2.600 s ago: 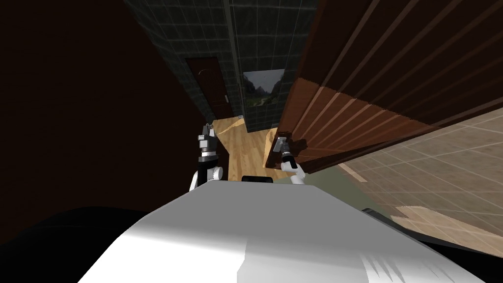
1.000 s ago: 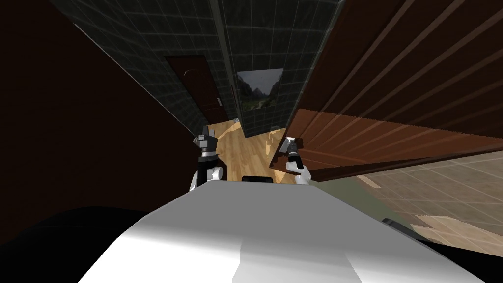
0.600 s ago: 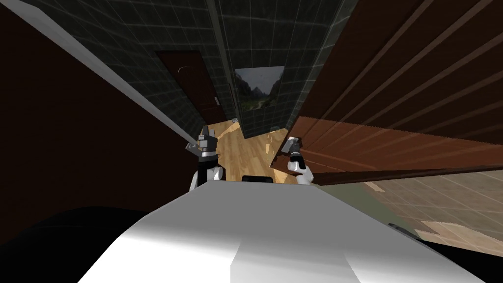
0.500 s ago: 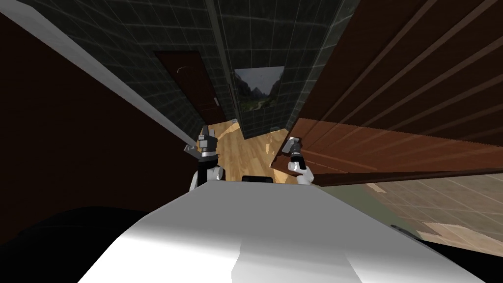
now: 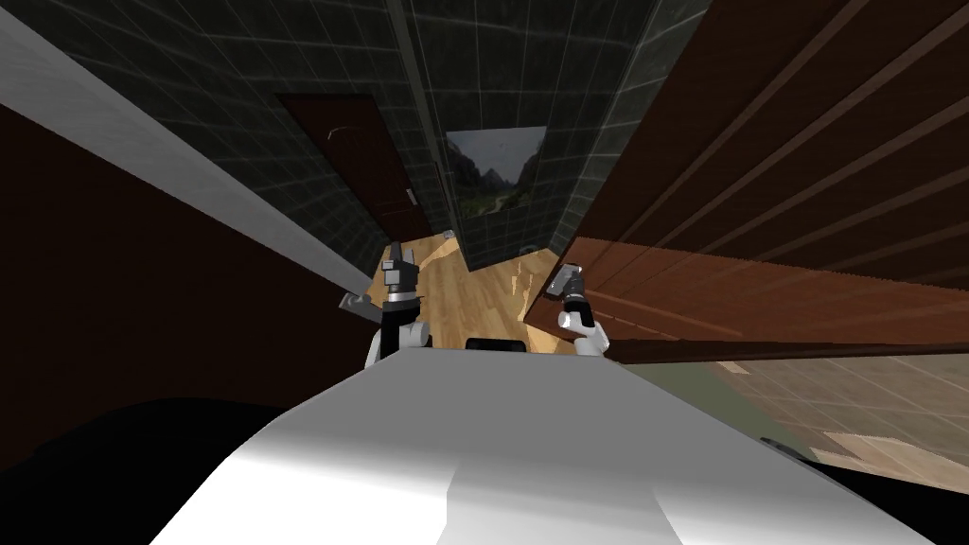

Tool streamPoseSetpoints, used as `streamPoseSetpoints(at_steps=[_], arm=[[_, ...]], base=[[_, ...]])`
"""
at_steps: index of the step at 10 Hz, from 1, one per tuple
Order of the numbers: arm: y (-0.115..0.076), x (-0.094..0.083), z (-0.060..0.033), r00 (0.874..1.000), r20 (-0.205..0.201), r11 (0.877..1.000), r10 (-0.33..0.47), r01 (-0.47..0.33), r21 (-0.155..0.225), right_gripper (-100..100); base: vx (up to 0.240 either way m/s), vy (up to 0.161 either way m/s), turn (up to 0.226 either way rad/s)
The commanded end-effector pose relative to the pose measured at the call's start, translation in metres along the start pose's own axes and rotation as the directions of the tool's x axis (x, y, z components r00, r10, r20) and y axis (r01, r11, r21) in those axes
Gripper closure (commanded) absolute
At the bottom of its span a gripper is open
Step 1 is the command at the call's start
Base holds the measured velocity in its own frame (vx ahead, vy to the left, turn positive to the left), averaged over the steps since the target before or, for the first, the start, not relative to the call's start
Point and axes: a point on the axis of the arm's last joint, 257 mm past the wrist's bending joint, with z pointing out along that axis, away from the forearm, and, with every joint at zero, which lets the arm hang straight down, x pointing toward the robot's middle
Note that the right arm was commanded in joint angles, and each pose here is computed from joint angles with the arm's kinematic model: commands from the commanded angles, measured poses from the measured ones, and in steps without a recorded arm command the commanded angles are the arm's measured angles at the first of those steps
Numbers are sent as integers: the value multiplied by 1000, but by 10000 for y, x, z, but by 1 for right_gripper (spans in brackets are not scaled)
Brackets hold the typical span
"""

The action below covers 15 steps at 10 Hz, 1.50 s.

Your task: Push the door open

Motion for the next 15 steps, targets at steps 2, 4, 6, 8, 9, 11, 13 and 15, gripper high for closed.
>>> streamPoseSetpoints(at_steps=[2, 4, 6, 8, 9, 11, 13, 15], arm=[[57, -256, 21, 999, 45, 1000, -8, 8, -14, 100], [53, -379, 14, 998, 70, 1000, -5, 6, -13, 100], [45, -491, 2, 995, 95, 1000, -2, 3, -12, 100], [31, -614, -17, 992, 123, 1000, 4, -3, -10, 100], [24, -659, -26, 991, 134, 1000, 7, -6, -10, 100], [7, -731, -44, 988, 152, 1000, 13, -12, -8, 100], [-14, -801, -67, 985, 171, 1000, 20, -19, -5, 100], [-38, -851, -89, 982, 187, 1000, 27, -27, -3, 100]], base=[[173, 32, -72], [174, 53, -69], [211, 47, -78], [213, 61, -90], [208, 62, -92], [180, 24, -60], [181, 50, -63], [150, 52, -63]])
